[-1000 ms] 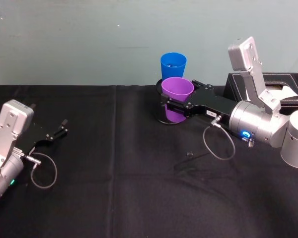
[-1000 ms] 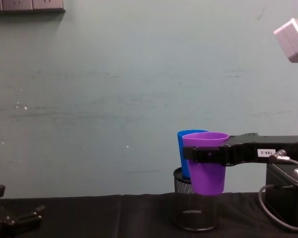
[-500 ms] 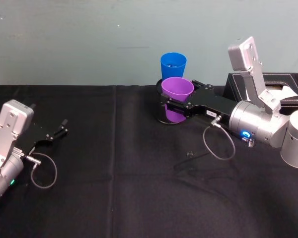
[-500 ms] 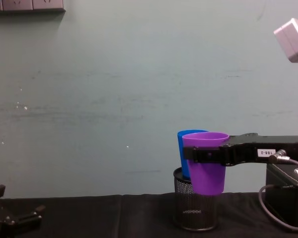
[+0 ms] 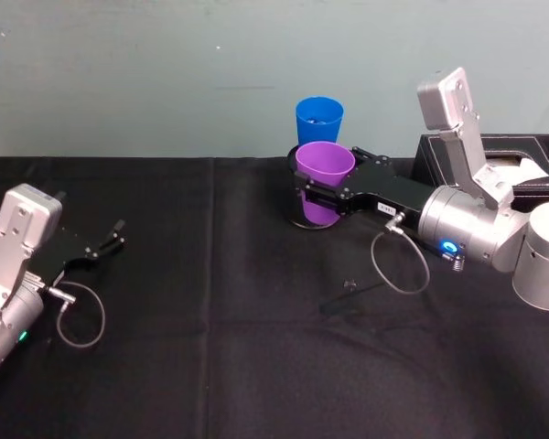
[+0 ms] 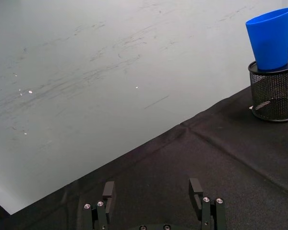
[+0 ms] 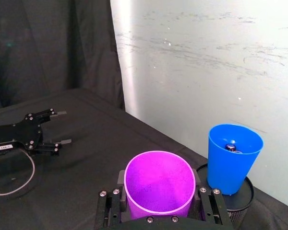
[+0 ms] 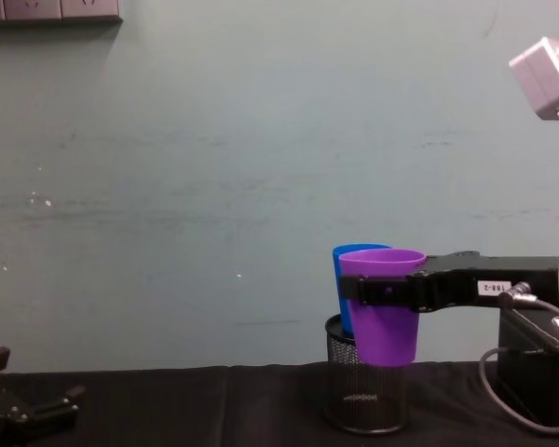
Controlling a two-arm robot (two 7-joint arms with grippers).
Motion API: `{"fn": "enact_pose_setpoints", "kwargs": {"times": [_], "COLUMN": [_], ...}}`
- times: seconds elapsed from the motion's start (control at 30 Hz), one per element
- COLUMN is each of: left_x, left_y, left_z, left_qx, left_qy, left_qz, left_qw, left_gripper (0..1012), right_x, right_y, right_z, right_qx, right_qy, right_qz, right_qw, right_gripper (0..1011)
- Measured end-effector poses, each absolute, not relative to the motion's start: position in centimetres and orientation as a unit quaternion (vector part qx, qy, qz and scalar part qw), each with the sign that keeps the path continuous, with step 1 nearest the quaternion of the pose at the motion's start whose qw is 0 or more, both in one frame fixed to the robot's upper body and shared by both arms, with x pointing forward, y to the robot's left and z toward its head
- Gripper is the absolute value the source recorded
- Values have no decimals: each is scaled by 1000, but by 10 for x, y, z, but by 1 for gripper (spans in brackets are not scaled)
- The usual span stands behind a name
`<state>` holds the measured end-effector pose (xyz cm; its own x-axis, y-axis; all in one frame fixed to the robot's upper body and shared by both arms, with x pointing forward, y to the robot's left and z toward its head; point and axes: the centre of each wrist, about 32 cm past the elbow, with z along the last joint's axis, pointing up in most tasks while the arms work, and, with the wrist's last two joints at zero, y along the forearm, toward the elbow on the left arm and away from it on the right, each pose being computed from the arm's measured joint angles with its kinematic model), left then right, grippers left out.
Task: Pick up one cup with a gripper and tap it against the other cup.
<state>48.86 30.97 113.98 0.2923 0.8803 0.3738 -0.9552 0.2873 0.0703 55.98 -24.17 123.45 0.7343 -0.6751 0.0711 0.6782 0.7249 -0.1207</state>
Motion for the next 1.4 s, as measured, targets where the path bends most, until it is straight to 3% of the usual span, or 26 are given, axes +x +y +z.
{"fn": "enact_pose_setpoints", "kwargs": {"times": [0.73, 0.9, 0.93, 1.4], "left_x": [489, 489, 489, 489], "left_y": [310, 310, 310, 310], "left_z": [1140, 1140, 1140, 1140], "left_qx": [141, 141, 141, 141], "left_qy": [-132, -132, -132, -132], "left_qz": [580, 580, 580, 580], "left_qw": [791, 791, 791, 791], "left_gripper": [1000, 1000, 1000, 1000], "right_x": [582, 589, 607, 621], "right_y": [-241, -236, -233, -230], "right_z": [1227, 1228, 1223, 1226], "right_qx": [-49, -50, -47, -47], "right_qy": [-4, -5, 6, -1], "right_qz": [-396, -401, -416, -428], "right_qw": [917, 915, 908, 902], "right_gripper": [736, 736, 736, 736]}}
